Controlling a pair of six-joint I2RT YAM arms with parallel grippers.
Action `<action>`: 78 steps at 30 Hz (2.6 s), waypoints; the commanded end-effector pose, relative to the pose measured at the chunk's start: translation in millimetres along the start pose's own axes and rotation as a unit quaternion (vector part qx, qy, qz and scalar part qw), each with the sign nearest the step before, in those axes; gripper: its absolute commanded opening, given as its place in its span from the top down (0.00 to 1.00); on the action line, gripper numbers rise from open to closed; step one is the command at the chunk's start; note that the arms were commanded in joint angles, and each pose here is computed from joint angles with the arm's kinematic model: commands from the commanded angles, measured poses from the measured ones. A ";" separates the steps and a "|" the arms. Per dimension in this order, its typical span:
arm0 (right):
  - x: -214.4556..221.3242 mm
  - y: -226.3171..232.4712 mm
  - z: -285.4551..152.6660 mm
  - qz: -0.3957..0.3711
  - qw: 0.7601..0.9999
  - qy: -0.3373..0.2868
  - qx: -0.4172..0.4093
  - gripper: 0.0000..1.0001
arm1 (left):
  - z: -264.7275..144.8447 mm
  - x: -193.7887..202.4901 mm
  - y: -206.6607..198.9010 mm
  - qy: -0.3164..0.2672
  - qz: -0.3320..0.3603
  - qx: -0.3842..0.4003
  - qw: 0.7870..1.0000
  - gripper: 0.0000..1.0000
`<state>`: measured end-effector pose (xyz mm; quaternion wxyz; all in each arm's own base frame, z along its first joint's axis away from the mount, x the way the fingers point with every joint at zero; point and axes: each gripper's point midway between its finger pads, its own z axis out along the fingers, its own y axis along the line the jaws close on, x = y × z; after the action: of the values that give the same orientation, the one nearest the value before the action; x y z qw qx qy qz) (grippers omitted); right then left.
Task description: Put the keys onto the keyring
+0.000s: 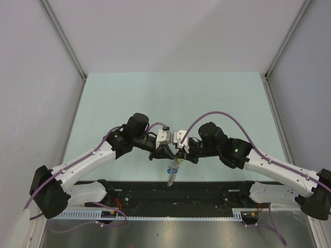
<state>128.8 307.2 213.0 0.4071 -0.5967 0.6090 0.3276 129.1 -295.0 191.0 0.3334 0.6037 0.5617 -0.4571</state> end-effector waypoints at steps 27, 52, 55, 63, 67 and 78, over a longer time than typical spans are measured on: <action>-10.9 -21.2 -29.1 0.052 0.989 -0.066 0.120 1.00 | -22.6 -33.7 20.5 -0.081 -0.083 -0.152 0.982 1.00; -26.9 -27.8 -12.5 0.071 0.973 -0.159 0.154 1.00 | -40.2 -71.9 23.1 -0.262 -0.081 -0.214 0.937 1.00; -28.5 -31.0 -16.1 0.063 0.971 -0.161 0.162 1.00 | -43.5 -67.3 24.1 -0.269 -0.085 -0.226 0.932 1.00; -31.2 -53.7 -28.4 0.058 0.968 -0.150 0.191 1.00 | -71.7 -62.7 35.0 -0.299 -0.106 -0.305 0.898 0.44; -32.2 -71.7 -35.0 0.062 0.966 -0.139 0.211 1.00 | -93.3 -67.4 40.3 -0.294 -0.112 -0.354 0.881 0.24; 26.2 -106.5 -29.6 0.212 0.947 -0.002 0.243 0.91 | -166.5 -51.6 51.4 -0.220 -0.123 -0.514 0.820 0.00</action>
<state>238.2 269.6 244.8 0.5431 -0.3690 0.7095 0.2559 199.3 -205.3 294.9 0.6388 0.1857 0.6605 -0.3481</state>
